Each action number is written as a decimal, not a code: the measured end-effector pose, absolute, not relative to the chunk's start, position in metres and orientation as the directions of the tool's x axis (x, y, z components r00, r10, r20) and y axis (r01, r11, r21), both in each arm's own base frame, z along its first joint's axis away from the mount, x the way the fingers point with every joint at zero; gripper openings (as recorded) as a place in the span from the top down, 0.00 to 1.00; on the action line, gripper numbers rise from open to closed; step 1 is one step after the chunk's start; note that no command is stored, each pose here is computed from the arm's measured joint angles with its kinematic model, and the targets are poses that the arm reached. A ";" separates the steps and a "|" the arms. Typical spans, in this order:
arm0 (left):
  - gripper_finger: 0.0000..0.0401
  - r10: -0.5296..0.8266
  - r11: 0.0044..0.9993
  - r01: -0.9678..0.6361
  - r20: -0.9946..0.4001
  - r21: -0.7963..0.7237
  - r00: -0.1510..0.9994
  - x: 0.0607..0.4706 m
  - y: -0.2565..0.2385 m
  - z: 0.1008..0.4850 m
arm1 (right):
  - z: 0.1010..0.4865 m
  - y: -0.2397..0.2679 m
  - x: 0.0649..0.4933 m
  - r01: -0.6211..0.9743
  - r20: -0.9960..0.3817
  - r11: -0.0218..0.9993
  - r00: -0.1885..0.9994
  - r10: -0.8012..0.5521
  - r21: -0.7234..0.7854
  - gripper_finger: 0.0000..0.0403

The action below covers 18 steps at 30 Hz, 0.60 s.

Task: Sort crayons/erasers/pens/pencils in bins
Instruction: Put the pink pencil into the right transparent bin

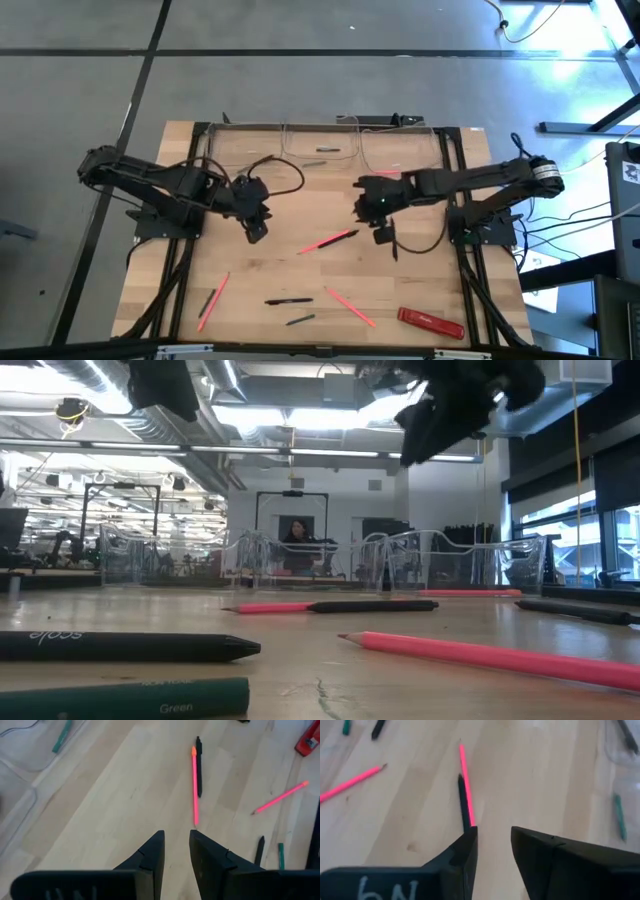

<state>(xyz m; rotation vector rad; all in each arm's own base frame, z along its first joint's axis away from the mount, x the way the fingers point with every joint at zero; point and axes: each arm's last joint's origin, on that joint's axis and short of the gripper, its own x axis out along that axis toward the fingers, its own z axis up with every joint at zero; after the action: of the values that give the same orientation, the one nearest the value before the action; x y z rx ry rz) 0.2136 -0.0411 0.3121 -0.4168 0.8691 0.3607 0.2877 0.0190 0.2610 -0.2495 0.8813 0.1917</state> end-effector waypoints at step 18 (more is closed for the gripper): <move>0.79 0.145 0.860 -0.465 -0.770 -0.213 0.622 0.216 -0.043 0.314 | 0.148 0.020 0.311 -0.288 -0.777 0.946 0.626 0.068 -0.150 0.70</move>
<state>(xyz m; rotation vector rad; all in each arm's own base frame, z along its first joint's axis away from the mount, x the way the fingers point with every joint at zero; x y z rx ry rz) 0.2159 -0.0426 0.3139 -0.4175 0.8317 0.3622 0.3109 0.0205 0.1483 -0.2715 0.8735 0.2068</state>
